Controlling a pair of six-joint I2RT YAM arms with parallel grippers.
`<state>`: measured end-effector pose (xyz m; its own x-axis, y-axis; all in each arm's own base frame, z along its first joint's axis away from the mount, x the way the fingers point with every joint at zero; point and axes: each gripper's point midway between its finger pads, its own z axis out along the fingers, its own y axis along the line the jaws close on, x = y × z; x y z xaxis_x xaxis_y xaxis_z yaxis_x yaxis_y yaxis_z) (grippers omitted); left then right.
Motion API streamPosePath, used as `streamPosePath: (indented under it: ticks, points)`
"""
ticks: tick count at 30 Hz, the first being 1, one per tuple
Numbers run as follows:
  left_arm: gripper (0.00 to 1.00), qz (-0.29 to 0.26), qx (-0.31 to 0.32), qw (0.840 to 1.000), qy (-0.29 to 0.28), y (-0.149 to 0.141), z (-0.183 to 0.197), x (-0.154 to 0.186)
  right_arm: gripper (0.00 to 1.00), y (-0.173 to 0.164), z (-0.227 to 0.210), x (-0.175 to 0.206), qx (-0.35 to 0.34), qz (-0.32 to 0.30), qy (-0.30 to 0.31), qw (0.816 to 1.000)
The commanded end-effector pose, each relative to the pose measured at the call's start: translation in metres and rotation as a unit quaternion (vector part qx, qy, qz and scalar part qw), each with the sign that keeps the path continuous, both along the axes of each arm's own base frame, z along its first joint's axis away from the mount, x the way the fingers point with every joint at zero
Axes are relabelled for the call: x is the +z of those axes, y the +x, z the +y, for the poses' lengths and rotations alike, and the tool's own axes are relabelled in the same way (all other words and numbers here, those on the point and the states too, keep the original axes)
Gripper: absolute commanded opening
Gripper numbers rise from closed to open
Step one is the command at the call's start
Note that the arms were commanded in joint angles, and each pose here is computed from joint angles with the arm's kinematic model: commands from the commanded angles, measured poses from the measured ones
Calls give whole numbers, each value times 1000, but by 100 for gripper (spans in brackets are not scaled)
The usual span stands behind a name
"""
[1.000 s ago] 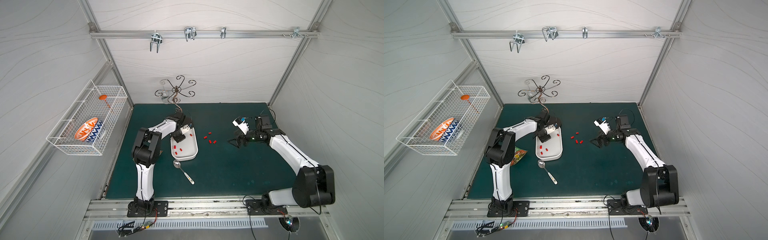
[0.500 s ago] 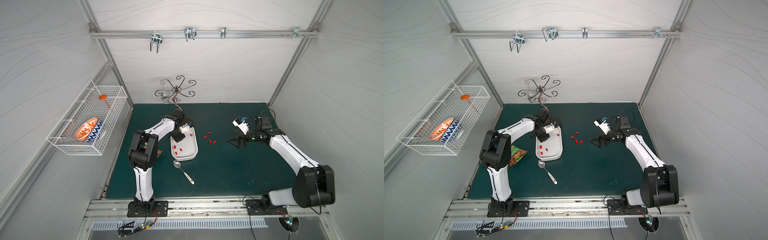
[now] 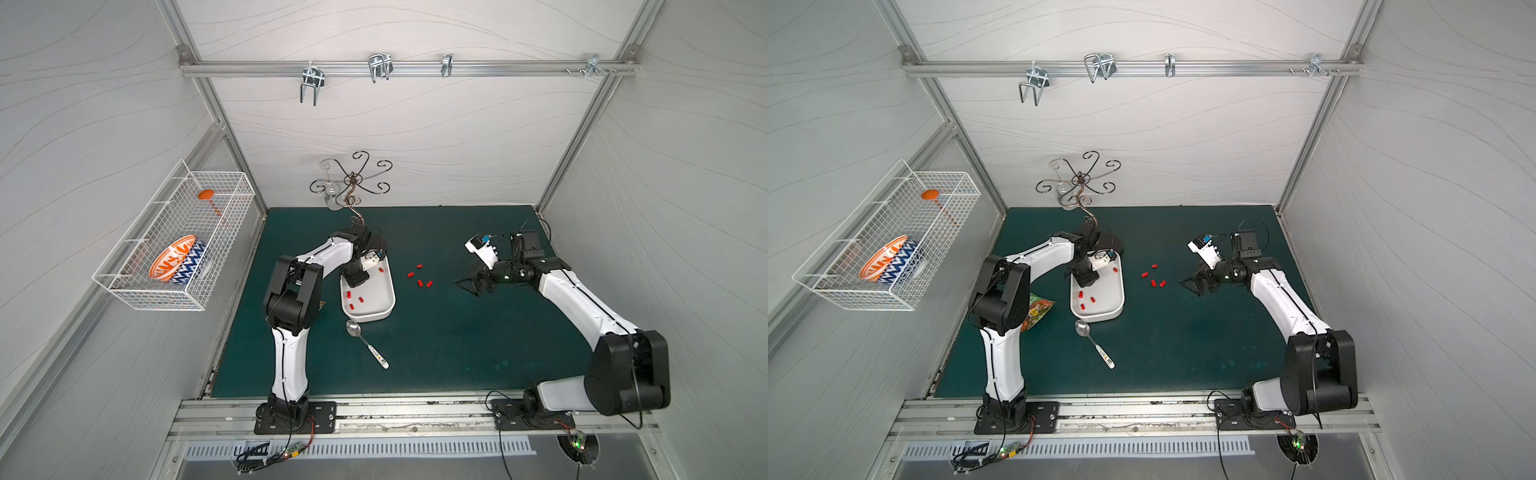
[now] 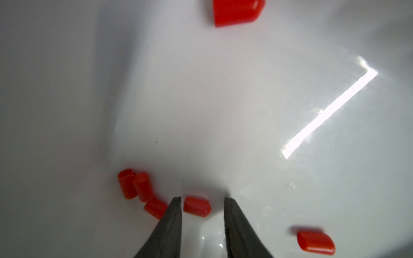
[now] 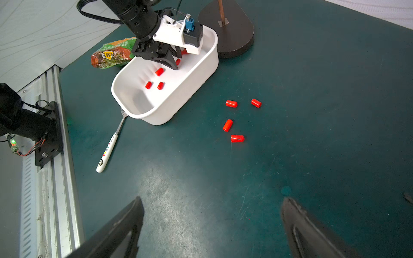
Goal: Take the screw protection sleeves out of the storage box
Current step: Pick up the screw protection sleeve from the storage box.
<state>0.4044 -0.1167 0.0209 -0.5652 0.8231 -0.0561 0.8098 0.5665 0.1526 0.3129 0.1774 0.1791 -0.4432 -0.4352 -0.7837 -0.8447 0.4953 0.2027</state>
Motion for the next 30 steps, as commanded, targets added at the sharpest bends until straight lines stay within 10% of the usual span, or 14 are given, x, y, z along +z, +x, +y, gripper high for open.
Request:
streamPosePath:
  ticks: [1, 30]
  points:
    - [36, -3, -7, 1000, 6, 10, -1, -1, 99, -3, 1, 6, 7, -7, 3, 1000]
    - [16, 24, -5, 999, 22, 0, 4, -11, 99, -2, -1, 9, 5, -12, 2, 1000]
